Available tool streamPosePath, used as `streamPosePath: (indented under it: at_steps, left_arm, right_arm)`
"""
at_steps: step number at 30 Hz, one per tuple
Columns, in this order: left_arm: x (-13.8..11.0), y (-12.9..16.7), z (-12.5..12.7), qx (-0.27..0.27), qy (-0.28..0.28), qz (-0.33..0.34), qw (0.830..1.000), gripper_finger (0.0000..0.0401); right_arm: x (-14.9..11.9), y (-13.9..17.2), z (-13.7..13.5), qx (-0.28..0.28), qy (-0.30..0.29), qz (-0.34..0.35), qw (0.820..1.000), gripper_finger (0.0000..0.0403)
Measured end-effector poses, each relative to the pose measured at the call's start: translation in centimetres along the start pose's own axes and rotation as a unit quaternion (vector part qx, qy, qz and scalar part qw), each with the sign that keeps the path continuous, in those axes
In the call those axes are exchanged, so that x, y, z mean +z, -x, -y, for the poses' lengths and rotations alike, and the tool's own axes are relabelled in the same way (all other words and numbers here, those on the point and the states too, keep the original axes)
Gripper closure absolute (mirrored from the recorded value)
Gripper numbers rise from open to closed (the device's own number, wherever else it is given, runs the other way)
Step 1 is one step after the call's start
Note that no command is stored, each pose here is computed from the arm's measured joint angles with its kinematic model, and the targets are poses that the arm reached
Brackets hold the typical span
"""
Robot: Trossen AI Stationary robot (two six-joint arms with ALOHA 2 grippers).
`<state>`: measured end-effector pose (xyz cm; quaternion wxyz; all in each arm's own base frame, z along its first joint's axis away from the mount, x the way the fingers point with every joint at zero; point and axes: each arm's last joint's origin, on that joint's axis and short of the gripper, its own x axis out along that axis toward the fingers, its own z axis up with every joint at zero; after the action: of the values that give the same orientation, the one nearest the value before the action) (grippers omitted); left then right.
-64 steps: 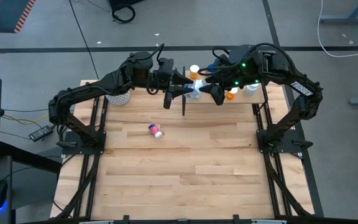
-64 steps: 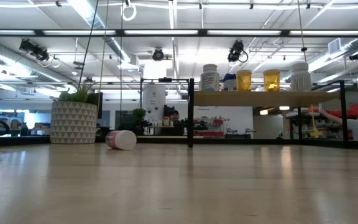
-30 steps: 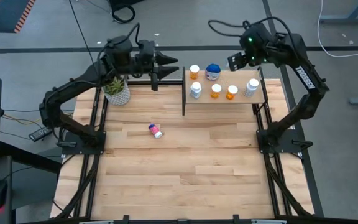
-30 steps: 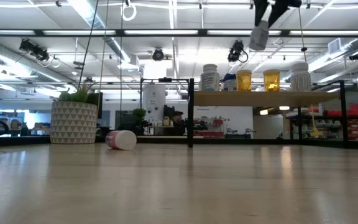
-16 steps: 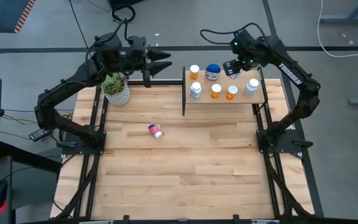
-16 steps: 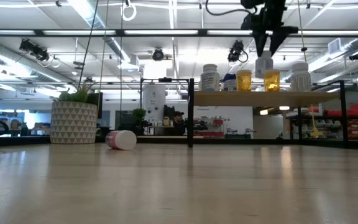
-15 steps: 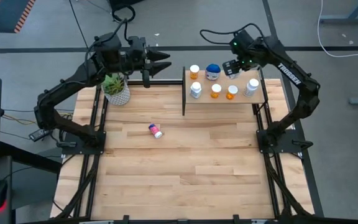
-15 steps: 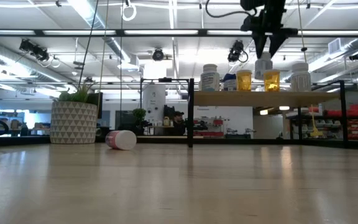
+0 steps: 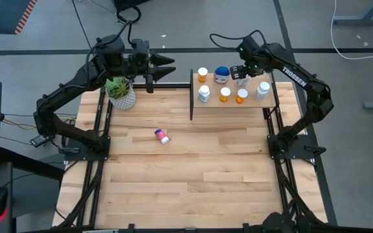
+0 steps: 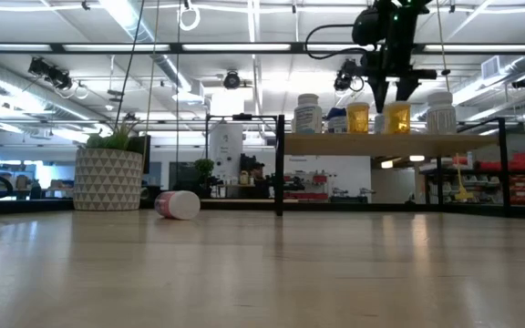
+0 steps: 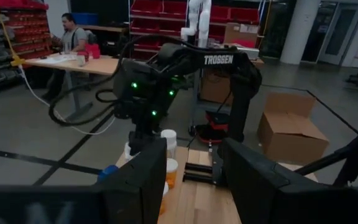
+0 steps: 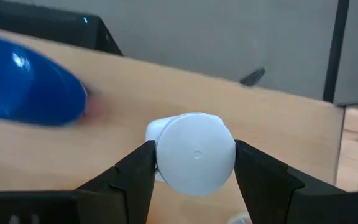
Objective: Pick and place medicine bottles onto shelf by color
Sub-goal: Put the white blue pill bottle on the shelf aligned with the orange pill bottle
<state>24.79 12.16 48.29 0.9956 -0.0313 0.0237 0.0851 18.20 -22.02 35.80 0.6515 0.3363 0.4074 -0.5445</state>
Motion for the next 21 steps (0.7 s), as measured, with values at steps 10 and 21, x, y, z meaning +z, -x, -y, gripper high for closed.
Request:
streamPosePath:
  at_steps: [10, 21]
  left_arm:
    - [-0.09, -0.01, -0.01, 0.000, 0.002, -0.004, 1.000, 0.0236]
    - [-0.10, -0.03, -0.01, 0.000, 0.002, -0.005, 1.000, 0.0237]
  right_arm:
    - [0.64, -0.20, 0.74, -0.003, -0.025, 0.013, 1.000, 0.0192]
    - [0.64, -0.20, 0.76, -0.005, -0.043, 0.014, 0.999, 0.0192]
